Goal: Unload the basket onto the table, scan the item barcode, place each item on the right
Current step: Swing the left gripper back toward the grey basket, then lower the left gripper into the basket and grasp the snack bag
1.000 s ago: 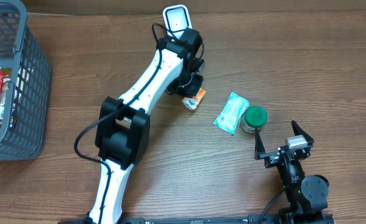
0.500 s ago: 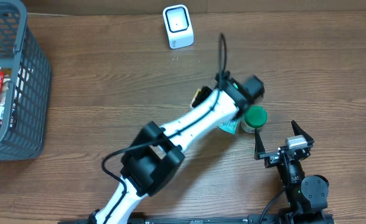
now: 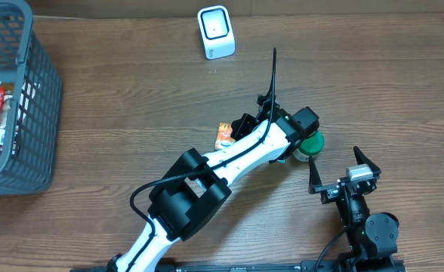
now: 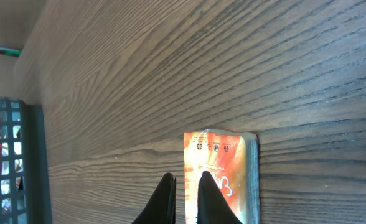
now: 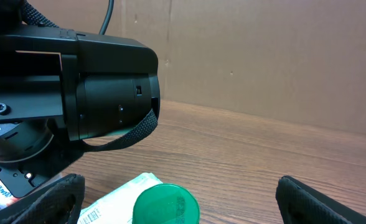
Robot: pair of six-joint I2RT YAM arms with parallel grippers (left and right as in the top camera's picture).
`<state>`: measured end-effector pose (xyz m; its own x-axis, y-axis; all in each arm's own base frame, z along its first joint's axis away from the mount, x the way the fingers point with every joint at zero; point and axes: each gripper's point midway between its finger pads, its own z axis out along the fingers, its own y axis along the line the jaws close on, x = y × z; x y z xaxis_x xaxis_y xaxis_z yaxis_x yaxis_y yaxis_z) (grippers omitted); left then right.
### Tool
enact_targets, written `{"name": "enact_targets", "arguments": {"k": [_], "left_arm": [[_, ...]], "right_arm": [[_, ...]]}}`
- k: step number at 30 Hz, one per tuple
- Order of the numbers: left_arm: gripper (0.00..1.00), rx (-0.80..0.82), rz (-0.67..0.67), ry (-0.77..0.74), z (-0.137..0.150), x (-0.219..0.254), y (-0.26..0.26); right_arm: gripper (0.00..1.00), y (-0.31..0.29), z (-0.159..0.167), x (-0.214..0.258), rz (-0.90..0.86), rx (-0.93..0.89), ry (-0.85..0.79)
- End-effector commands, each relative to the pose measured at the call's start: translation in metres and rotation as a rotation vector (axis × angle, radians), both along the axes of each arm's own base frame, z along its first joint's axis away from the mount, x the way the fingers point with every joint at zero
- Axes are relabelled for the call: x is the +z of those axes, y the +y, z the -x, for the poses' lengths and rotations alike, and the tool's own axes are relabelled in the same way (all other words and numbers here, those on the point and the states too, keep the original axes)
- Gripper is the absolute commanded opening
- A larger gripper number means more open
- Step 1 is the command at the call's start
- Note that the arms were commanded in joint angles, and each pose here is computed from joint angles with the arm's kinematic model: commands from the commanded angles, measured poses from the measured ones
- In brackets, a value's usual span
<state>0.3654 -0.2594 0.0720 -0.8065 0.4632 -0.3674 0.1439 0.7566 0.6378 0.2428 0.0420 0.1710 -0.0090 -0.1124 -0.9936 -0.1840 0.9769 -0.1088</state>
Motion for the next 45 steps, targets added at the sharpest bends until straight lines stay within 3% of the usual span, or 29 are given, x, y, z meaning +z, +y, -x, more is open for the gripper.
{"name": "enact_targets", "arguments": {"k": [1, 5, 8, 13, 16, 19, 20, 22, 24, 26, 32, 45], "left_arm": [[0.06, 0.045, 0.042, -0.019, -0.003, 0.006, 0.004], [0.04, 0.105, 0.207, 0.055, -0.01, 0.023, 0.006], [0.04, 0.154, 0.35, 0.042, -0.027, 0.062, 0.018], [0.04, 0.152, 0.489, -0.177, -0.07, 0.183, 0.069], [0.07, 0.205, 0.559, -0.375, -0.084, 0.269, 0.128], [0.44, 0.292, 0.586, -0.59, -0.086, 0.347, 0.212], [0.64, 0.33, 0.574, -0.648, -0.083, 0.365, 0.243], [0.83, 0.399, 0.522, -0.724, -0.074, 0.388, 0.298], [0.94, 0.481, 0.467, -0.769, -0.062, 0.397, 0.348], [1.0, 0.569, 0.402, -0.776, -0.047, 0.397, 0.395], [1.0, 0.79, 0.365, -0.662, -0.01, 0.354, 0.501], [1.0, 0.854, 0.515, -0.173, -0.009, 0.187, 0.589]], "right_arm": [[1.0, -0.001, 0.0, -0.001, 0.0, -0.005, -0.005], [1.0, -0.001, 0.0, -0.001, 0.0, -0.005, -0.005], [1.0, -0.001, 0.0, -0.001, 0.0, -0.005, -0.005], [1.0, -0.001, 0.0, -0.001, 0.0, -0.005, -0.005], [1.0, -0.001, 0.0, -0.001, 0.0, -0.005, -0.005], [1.0, -0.001, 0.0, -0.001, 0.0, -0.005, -0.005], [1.0, -0.001, 0.0, -0.001, 0.0, -0.005, -0.005], [1.0, -0.001, 0.0, -0.001, 0.0, -0.005, -0.005], [1.0, -0.001, 0.0, -0.001, 0.0, -0.005, -0.005], [1.0, -0.001, 0.0, -0.001, 0.0, -0.005, -0.005], [1.0, -0.001, 0.0, -0.001, 0.0, -0.005, -0.005], [1.0, -0.001, 0.0, -0.001, 0.0, -0.005, -0.005]]}}
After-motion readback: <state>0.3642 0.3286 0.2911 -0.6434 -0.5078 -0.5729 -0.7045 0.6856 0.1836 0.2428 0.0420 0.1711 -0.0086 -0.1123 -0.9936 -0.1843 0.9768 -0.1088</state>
